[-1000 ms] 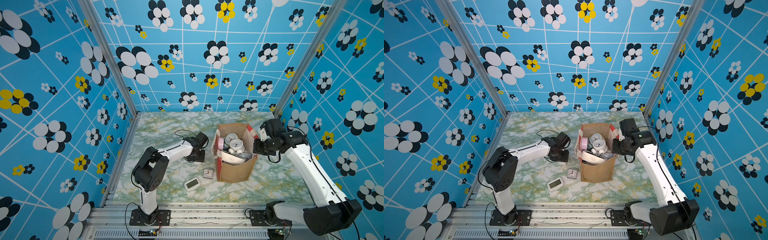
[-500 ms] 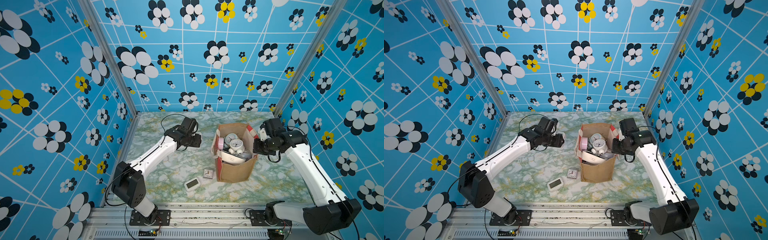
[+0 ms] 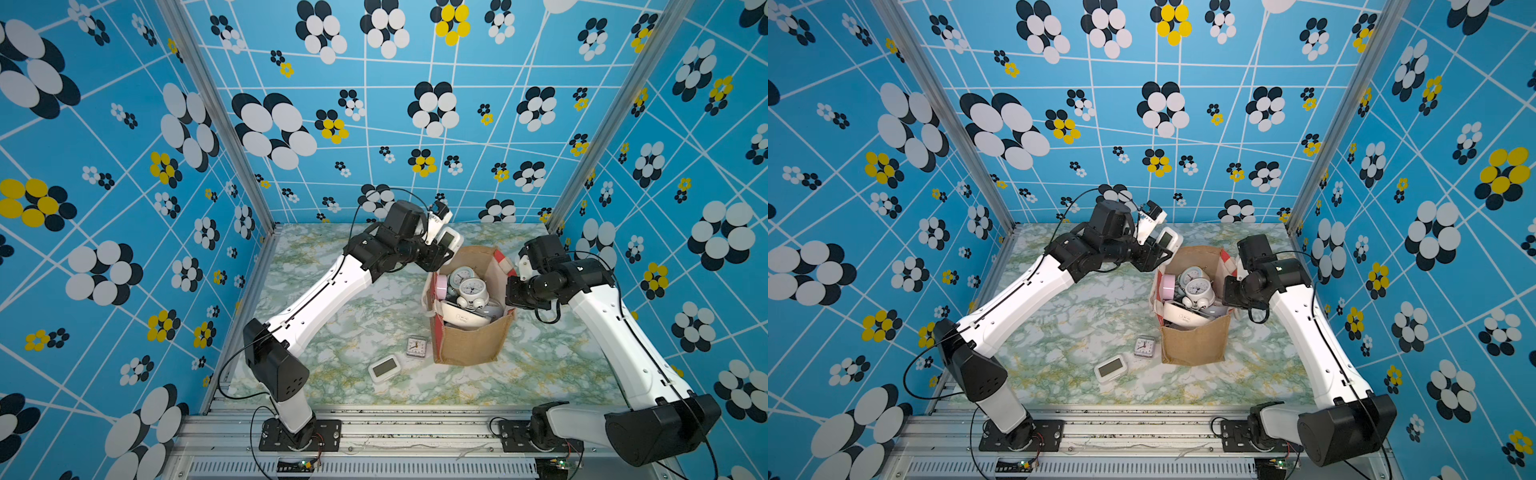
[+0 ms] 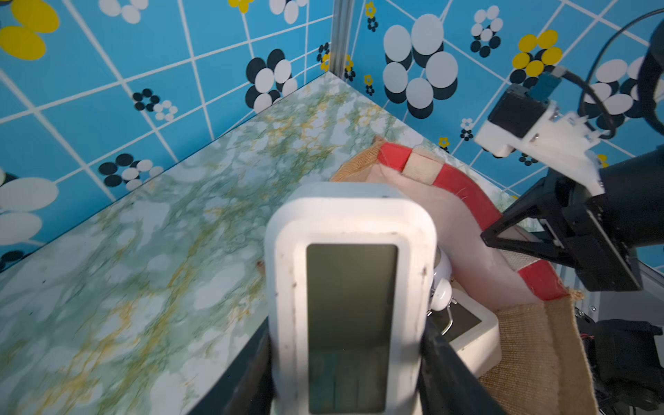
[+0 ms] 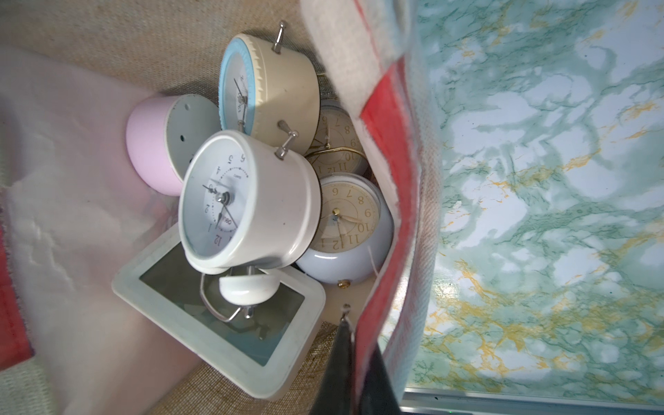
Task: Put the alarm clock into the canvas bag
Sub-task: Place the alarm at the canvas bag, then pick up the alarm from the center of the board, then place the alarm at the canvas bag.
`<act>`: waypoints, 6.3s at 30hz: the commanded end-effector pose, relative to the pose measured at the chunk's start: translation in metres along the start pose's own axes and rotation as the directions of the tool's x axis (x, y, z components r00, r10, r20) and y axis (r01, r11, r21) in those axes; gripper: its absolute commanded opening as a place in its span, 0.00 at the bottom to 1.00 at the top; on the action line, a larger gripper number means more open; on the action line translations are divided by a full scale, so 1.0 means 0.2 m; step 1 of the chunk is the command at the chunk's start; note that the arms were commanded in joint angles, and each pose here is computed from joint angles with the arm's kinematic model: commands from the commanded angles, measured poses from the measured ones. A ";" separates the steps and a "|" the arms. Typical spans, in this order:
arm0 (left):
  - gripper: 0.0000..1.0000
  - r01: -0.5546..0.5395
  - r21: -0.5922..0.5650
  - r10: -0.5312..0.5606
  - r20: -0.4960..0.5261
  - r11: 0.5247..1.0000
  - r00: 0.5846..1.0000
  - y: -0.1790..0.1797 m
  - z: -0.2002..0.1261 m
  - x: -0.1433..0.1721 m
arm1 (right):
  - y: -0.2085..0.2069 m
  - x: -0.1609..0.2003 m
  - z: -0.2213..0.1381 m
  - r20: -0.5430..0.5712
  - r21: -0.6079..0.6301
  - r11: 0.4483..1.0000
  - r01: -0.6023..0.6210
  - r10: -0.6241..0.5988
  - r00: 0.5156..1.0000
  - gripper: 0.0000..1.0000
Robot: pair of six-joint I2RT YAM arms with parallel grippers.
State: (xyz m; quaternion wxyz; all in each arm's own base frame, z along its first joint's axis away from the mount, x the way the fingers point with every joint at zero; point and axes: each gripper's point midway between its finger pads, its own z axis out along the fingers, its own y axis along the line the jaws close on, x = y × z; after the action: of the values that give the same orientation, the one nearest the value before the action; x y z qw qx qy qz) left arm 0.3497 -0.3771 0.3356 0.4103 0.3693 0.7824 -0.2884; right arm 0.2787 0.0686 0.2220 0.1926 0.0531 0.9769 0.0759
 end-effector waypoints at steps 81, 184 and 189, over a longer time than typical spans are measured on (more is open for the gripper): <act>0.64 0.089 -0.108 -0.121 -0.344 0.990 0.931 -0.17 -0.40 0.69 | 0.03 -0.07 -0.03 0.086 -0.022 0.999 0.026 -0.024 0.996 0.00; 0.44 0.245 -0.019 -0.245 -0.157 0.969 0.957 -0.09 -0.42 0.31 | -0.03 0.18 -0.12 -0.038 -0.011 1.000 0.002 -0.002 0.999 0.09; 0.44 0.192 0.088 -0.175 -0.170 0.978 0.970 -0.23 -0.28 0.20 | -0.06 0.18 -0.13 -0.031 0.029 1.000 0.008 -0.007 0.999 0.00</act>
State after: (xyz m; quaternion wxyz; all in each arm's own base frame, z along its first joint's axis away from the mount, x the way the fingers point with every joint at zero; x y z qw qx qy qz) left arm 0.2841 -0.3202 0.3276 0.3066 0.2944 0.8519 -0.3058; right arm 0.2491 0.0646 0.2344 0.1939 0.0499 0.9764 0.0806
